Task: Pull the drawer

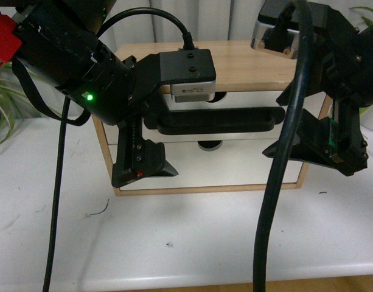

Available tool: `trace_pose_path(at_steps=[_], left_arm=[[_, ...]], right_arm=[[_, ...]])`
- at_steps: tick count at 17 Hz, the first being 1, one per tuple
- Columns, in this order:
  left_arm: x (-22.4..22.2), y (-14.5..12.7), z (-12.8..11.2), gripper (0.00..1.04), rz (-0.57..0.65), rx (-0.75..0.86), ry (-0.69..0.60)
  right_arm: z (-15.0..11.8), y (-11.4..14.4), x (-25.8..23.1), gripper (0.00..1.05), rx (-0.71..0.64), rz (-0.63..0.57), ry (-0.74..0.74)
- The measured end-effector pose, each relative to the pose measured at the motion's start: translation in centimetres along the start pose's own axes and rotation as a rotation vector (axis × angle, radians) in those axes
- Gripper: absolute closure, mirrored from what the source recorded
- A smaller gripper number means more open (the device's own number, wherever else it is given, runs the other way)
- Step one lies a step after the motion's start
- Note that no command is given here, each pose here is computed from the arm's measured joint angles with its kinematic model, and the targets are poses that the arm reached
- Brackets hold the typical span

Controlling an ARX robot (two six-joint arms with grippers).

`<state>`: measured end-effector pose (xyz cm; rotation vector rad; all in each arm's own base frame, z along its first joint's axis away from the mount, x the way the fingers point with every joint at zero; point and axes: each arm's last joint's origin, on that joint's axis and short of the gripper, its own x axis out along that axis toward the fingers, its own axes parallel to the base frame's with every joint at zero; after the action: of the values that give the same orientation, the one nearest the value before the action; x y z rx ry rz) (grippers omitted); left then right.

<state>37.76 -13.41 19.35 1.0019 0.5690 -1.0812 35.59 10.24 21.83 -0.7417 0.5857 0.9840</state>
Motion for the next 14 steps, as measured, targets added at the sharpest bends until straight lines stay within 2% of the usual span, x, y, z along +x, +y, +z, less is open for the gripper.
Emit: trace_pose_path(at_steps=[8,14], left_arm=[[0.3,-0.1,0.1,0.07,-0.005,0.039,0.003],[0.4,-0.3,0.3,0.07,-0.008,0.061,0.005]], right_arm=[[0.8,-1.4,3.4,0.06,-0.028,0.022,-0.004],[0.6,-1.3,4.7,0.06,-0.014,0.073,0.024]])
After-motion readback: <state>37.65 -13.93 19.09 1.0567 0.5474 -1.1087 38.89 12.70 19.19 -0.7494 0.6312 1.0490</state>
